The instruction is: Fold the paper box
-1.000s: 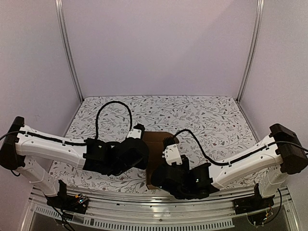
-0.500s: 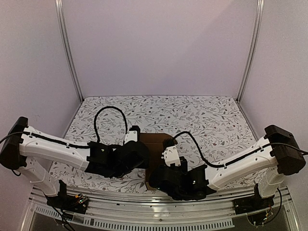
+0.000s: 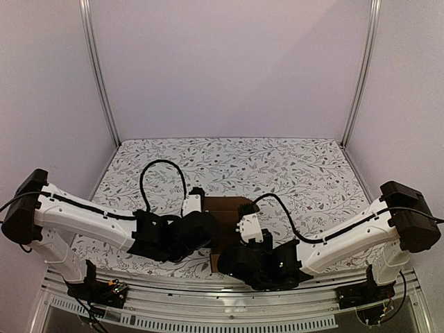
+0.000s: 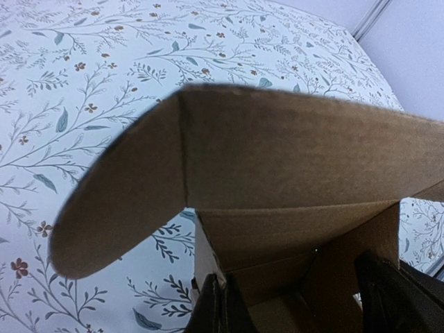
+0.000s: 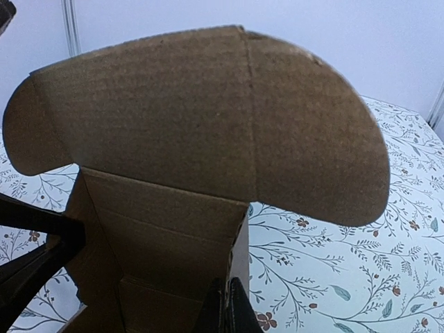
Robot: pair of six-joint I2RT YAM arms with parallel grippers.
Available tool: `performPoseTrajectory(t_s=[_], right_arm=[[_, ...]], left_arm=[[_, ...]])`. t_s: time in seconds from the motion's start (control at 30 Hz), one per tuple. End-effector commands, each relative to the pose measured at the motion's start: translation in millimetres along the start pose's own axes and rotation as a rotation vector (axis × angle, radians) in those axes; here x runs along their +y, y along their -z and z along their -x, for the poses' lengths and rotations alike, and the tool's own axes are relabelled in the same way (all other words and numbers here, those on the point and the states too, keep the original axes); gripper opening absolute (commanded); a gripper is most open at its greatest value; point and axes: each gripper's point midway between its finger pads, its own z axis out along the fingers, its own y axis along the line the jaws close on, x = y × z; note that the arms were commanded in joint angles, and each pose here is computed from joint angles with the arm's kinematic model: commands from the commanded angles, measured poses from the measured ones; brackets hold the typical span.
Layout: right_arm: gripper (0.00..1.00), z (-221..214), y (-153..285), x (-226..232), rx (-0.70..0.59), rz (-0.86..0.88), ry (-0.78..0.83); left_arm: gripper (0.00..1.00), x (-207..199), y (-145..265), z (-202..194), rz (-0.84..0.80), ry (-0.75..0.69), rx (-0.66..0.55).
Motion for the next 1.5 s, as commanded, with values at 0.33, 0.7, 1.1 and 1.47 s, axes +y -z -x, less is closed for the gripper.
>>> performPoseTrajectory(t_s=[0.33,0.7,1.1,1.47], right_arm=[[0.13,-2,10,3,0.049,0.059,-0.030],[0.33,32,19,-5,0.003,0.058,-0.062],[0.49,65,42,-28,0.037,0.130,-0.077],[0.44,47,67,-33,0.204,0.328,-0.104]], left_arm=[[0.00,-24,17,-47,-0.048,-0.102,0.094],[0.00,-20,16,-52,0.001,-0.145,0.083],[0.00,-19,13,-51,0.032,-0.173,0.071],[0.00,-19,10,-51,0.057,-0.199,0.062]])
